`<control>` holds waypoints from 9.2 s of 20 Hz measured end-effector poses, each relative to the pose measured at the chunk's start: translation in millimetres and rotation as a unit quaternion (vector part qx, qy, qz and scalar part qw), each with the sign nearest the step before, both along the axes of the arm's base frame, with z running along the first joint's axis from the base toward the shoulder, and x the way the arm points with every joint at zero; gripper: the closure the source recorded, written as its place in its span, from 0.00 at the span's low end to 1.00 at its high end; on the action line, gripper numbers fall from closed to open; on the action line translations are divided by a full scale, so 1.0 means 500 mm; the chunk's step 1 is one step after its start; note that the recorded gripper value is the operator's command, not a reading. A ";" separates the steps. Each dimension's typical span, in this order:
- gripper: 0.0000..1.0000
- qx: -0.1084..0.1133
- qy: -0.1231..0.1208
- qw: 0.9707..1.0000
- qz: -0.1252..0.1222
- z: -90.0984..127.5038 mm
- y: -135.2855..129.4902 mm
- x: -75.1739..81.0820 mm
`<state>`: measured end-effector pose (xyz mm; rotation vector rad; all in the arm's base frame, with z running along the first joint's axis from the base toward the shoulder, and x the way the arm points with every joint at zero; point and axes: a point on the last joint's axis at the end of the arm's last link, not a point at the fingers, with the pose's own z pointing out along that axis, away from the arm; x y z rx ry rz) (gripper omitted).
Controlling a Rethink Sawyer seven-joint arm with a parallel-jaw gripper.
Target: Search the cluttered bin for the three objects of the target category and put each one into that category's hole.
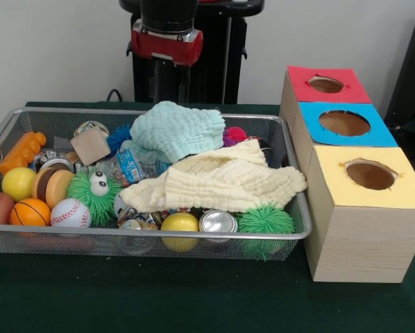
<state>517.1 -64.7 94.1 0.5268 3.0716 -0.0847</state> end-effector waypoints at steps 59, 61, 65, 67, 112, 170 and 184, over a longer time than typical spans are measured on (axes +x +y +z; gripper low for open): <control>1.00 -0.034 0.039 0.999 0.012 -0.170 -0.009 -0.061; 1.00 -0.034 0.038 0.999 0.012 -0.168 -0.009 -0.060; 1.00 -0.037 0.032 0.999 0.010 -0.142 -0.015 -0.047; 1.00 -0.038 0.035 0.999 0.007 -0.110 -0.020 -0.039; 1.00 -0.029 0.035 0.991 -0.122 0.201 -0.357 -0.015; 0.00 -0.003 0.030 0.998 0.063 0.020 0.074 0.108; 0.00 -0.013 -0.009 0.998 0.057 0.006 0.061 0.233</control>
